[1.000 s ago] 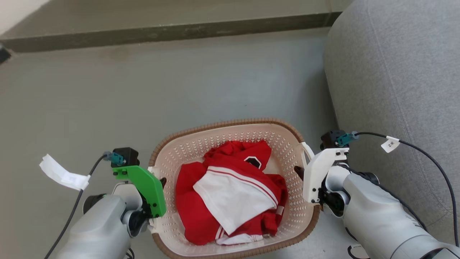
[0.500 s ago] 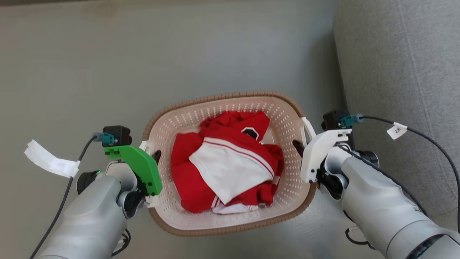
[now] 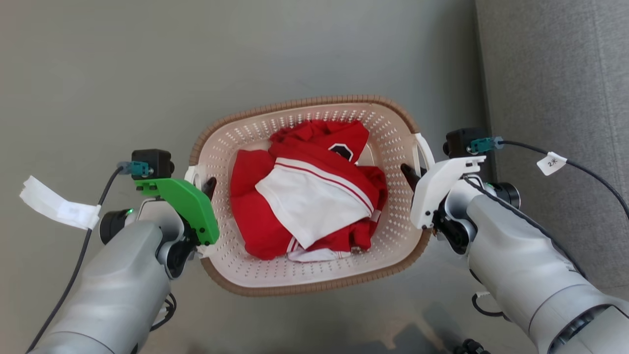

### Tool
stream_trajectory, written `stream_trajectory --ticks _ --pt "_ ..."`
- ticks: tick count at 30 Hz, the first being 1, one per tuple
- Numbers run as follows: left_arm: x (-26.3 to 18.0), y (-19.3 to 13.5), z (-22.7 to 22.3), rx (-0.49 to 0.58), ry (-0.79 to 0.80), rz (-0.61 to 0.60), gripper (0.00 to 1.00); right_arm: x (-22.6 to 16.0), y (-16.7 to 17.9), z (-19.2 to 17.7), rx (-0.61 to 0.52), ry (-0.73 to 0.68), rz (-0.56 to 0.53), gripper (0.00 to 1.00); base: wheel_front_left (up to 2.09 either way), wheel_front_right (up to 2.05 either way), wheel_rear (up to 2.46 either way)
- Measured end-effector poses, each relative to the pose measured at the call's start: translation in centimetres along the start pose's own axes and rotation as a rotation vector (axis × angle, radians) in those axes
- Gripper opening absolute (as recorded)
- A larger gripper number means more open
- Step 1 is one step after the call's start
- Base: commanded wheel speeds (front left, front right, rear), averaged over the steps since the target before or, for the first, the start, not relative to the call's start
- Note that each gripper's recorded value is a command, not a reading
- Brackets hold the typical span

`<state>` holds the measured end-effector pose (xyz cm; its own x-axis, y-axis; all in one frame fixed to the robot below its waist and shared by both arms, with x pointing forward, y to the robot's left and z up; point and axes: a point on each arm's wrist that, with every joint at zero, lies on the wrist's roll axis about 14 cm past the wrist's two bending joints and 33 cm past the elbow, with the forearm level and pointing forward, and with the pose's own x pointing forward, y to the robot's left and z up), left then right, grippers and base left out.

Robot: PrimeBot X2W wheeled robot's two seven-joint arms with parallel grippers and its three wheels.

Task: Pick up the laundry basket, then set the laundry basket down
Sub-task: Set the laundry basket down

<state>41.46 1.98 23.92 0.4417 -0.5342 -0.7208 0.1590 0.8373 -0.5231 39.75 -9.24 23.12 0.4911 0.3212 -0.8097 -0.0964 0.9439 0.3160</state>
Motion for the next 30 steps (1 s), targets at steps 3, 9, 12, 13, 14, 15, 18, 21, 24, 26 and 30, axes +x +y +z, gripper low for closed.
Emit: stream_trajectory --ticks 3,9,12,13,14,15,18,21,24,26,30 --pt "0.6 0.4 0.1 -0.003 -0.006 0.002 0.0 0.7 -0.2 0.2 -0.002 -0.004 0.001 0.0 0.0 0.0 0.0" --pt "2.0 1.4 0.6 -0.001 -0.02 0.005 0.0 2.2 -0.6 0.1 0.003 -0.012 0.001 0.0 0.0 0.0 0.0" --pt "2.7 1.9 0.6 -0.007 -0.026 0.01 0.0 3.0 -0.8 0.1 0.006 -0.015 0.002 0.0 0.0 0.0 0.0" --pt "2.9 2.1 0.5 -0.008 -0.027 0.011 0.0 3.3 -0.9 0.0 0.008 -0.017 0.002 0.0 0.0 0.0 0.0" --pt "3.1 2.3 0.5 -0.006 -0.028 0.012 0.0 3.5 -0.9 -0.1 0.009 -0.017 0.003 0.0 0.0 0.0 0.0" --pt "3.4 2.5 0.4 -0.005 -0.026 0.013 0.0 3.8 -1.0 -0.1 0.011 -0.017 0.003 0.0 0.0 0.0 0.0" --pt "4.1 3.1 0.2 -0.002 -0.025 0.016 0.0 4.5 -1.2 -0.6 0.018 -0.018 0.003 0.0 0.0 0.0 0.0" --pt "5.0 3.7 -0.5 -0.004 -0.013 0.018 0.0 5.4 -1.6 -1.6 0.03 -0.005 0.001 0.0 0.0 0.0 0.0" --pt "5.7 4.4 -0.8 -0.012 -0.016 0.024 0.0 6.2 -1.7 -1.9 0.033 -0.004 0.003 0.0 0.0 0.0 0.0" --pt "6.1 4.8 -0.9 -0.016 -0.019 0.028 0.0 6.8 -1.8 -1.9 0.033 -0.005 0.005 0.0 0.0 0.0 0.0" --pt "6.8 5.5 -1.2 -0.021 -0.021 0.034 0.0 7.7 -2.0 -2.2 0.037 -0.003 0.007 0.0 0.0 0.0 0.0"
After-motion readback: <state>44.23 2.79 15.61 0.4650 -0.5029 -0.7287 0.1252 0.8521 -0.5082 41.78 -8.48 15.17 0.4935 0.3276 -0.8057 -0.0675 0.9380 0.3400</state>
